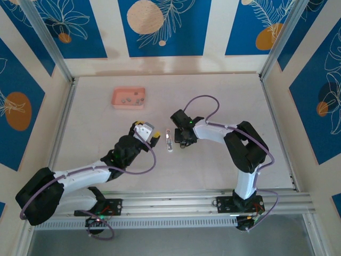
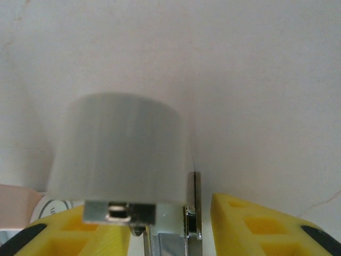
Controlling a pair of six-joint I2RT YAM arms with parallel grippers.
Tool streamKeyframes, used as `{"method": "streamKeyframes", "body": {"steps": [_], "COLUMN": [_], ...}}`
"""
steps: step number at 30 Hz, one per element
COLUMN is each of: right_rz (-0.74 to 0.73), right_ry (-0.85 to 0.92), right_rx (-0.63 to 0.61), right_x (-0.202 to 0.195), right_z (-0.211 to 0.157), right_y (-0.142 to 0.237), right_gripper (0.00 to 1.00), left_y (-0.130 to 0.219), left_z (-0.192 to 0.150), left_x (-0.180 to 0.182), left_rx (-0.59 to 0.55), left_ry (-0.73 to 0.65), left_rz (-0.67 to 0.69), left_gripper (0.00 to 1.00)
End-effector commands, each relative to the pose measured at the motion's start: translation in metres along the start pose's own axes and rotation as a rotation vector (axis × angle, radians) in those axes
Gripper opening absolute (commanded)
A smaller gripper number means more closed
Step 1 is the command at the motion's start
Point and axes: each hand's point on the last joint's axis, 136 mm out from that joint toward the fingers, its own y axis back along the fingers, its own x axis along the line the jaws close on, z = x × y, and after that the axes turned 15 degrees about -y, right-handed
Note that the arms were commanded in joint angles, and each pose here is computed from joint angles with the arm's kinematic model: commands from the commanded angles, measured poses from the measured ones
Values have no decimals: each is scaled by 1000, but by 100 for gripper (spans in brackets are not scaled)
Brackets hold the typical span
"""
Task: Load the staples into the stapler
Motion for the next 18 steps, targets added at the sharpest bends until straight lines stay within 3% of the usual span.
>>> {"method": "streamKeyframes", "body": {"steps": [1,18], "right_rz": [-24,-46], "right_ry": [6,43], "right_rx": [-7,-32], "right_x": [0,-11], "right_z": [2,-9], "right_y": [1,17], "right_gripper": [40,32], "left_y": [-1,1], "left_z": [2,1], "left_x": [6,6], "left_rx": [-11,-12], "left_ry": [13,13], "left_rz": [26,21], "left_gripper": [74,74]}}
